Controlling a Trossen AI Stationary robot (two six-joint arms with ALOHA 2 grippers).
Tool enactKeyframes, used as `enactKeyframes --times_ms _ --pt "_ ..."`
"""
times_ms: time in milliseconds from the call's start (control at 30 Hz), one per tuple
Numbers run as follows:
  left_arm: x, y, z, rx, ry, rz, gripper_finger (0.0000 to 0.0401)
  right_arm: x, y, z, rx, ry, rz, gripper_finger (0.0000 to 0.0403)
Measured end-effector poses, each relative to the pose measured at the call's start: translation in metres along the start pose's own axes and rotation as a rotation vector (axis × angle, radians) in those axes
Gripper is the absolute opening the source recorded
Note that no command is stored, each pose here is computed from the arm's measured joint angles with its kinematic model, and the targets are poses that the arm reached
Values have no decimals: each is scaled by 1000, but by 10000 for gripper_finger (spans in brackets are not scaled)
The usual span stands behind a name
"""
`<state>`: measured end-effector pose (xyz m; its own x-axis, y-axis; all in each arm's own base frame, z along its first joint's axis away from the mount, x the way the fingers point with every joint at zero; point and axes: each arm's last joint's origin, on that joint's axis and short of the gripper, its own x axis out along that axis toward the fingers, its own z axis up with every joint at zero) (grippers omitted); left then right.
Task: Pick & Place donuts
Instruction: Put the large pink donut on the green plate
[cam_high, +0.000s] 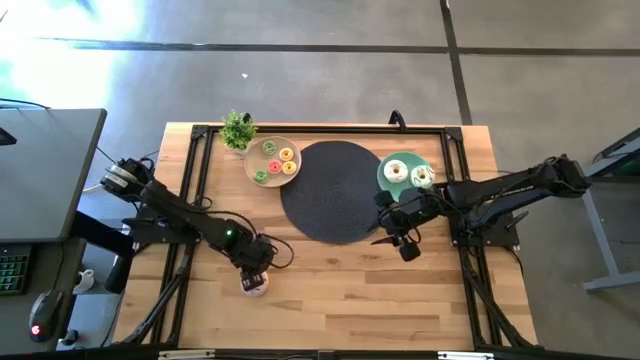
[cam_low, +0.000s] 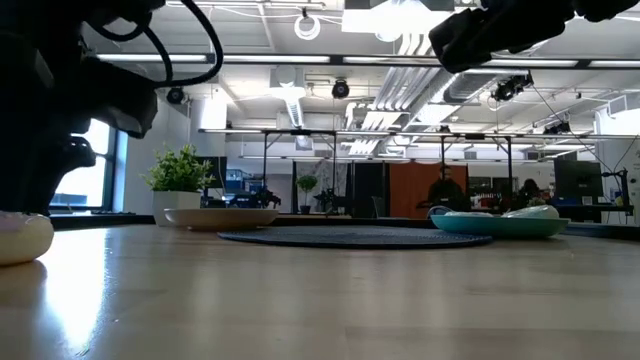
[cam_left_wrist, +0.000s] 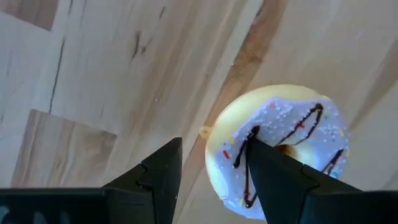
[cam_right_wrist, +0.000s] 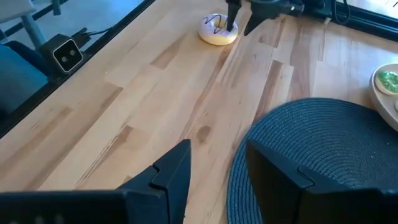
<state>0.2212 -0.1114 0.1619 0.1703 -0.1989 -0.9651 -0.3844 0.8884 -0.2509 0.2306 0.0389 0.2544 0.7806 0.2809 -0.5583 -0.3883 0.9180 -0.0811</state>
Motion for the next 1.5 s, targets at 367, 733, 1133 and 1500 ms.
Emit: enactKeyframes --times_ms 367,733,1133,1500 --pt "3 -8 15 56 -26 -51 17 0 -1 5 -128 -48 -14 138" --pt "-62 -12 109 123 -507 -258 4 1 8 10 -637 -106 12 103" --pt "-76 17 169 -56 -527 -651 1 19 26 7 -843 -14 -26 79" --pt "-53 15 186 -63 -481 -793 0 32 21 12 -813 -2 -184 129"
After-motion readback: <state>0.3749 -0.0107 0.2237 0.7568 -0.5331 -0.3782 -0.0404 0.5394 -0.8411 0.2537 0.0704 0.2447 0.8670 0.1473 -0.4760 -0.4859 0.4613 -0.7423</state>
